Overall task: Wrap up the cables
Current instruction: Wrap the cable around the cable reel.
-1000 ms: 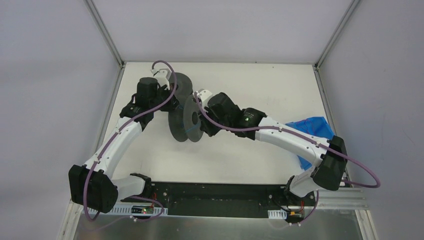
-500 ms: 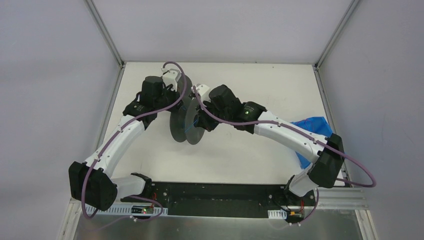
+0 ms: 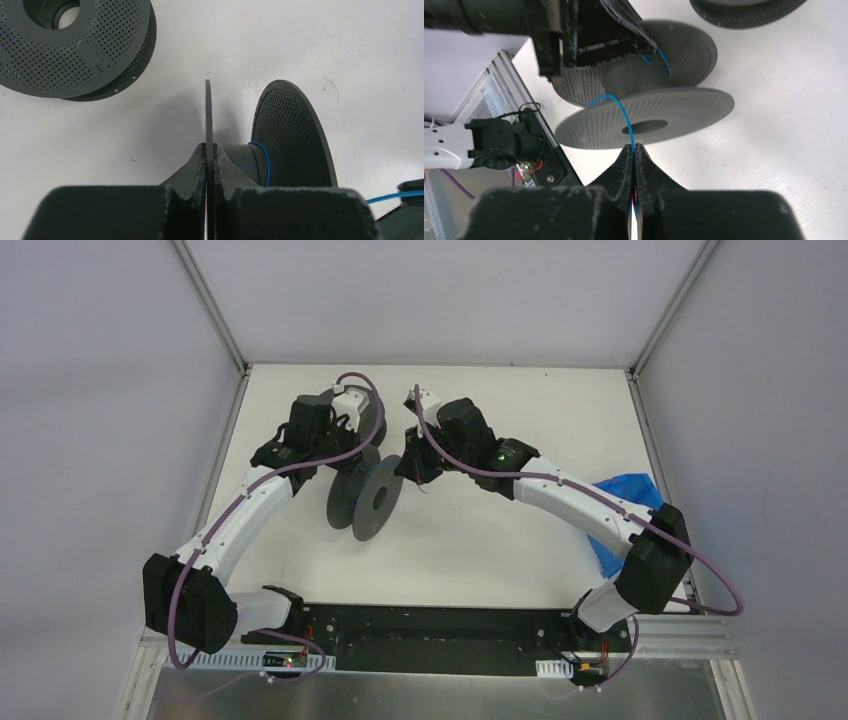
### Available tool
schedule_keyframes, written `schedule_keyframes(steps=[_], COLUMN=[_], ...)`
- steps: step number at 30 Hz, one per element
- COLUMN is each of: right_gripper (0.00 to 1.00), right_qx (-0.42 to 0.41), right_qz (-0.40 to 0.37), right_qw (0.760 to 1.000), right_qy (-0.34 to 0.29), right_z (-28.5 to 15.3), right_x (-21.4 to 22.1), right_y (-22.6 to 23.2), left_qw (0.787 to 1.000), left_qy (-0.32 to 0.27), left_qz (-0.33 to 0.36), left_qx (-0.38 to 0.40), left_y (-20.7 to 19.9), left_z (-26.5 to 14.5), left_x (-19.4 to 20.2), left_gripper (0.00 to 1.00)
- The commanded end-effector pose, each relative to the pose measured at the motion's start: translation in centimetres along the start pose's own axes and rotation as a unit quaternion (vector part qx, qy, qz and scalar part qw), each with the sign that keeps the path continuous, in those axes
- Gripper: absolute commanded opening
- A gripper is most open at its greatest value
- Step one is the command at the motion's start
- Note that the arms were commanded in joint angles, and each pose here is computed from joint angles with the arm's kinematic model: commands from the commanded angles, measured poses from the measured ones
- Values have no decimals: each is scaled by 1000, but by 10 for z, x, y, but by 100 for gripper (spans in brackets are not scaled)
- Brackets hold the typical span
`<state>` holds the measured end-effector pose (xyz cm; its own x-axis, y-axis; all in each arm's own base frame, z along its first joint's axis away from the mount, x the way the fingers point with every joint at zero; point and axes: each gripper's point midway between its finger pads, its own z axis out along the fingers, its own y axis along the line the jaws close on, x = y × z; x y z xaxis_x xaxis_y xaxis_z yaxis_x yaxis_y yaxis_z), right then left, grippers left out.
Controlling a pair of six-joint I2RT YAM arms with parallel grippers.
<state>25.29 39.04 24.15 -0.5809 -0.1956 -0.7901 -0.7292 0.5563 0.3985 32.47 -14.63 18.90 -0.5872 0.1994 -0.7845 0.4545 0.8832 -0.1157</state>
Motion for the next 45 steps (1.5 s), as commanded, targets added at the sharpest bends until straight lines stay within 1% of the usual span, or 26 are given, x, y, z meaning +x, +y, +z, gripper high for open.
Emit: schedule_keyframes(steps=[1,3,6,7,9,13,15,18,22,26,28,31,36,39,41,45], right_gripper=[0,0,0,0,0,0,0,0,0,0,0,0,0,0,0,0], right_qx=[-15,-10,3,3,8,28,24,-4,-87,-117,-137,-169,-193,-196,-203,-224], right_qz=[-8,-26,-47,-61,-99,-160,-160,-133,-103,-79,-81,-80,-82,-84,-88,-96], right_qw=[1000,999,998,997,993,984,984,989,985,981,978,968,957,955,950,939], right_qy=[-23,-25,-45,-54,-67,-79,-73,-63,-107,-129,-138,-168,-203,-208,-218,-240], right_z=[-7,-8,-8,-8,-8,-13,-16,-17,-14,-14,-15,-19,-27,-30,-33,-37], right_x=[0,1,-10,-15,-21,-21,-17,-9,-9,-10,-10,-13,-15,-15,-16,-17], right_y=[7,4,-3,-5,-9,-26,-32,-33,-13,-10,-4,4,5,1,1,6], left_qw=[999,998,994,990,985,967,958,950,938,924,919,908,896,886,885,884], left_qy=[-32,-38,-55,-69,-77,-85,-90,-100,-132,-168,-184,-190,-224,-233,-234,-252], left_qz=[11,21,47,63,80,138,161,173,164,163,160,153,119,101,94,76], left_qx=[27,43,87,109,135,199,219,240,276,301,310,339,365,387,392,387], left_y=[-10,-15,-29,-36,-44,-63,-69,-75,-88,-99,-102,-110,-109,-106,-104,-100], left_z=[-6,-6,-7,-9,-9,-16,-17,-17,-20,-28,-31,-37,-47,-55,-56,-60], left_x=[-20,-20,-20,-22,-20,-12,-10,-16,-24,-32,-37,-40,-56,-61,-63,-73], left_gripper=[0,0,0,0,0,0,0,0,0,0,0,0,0,0,0,0])
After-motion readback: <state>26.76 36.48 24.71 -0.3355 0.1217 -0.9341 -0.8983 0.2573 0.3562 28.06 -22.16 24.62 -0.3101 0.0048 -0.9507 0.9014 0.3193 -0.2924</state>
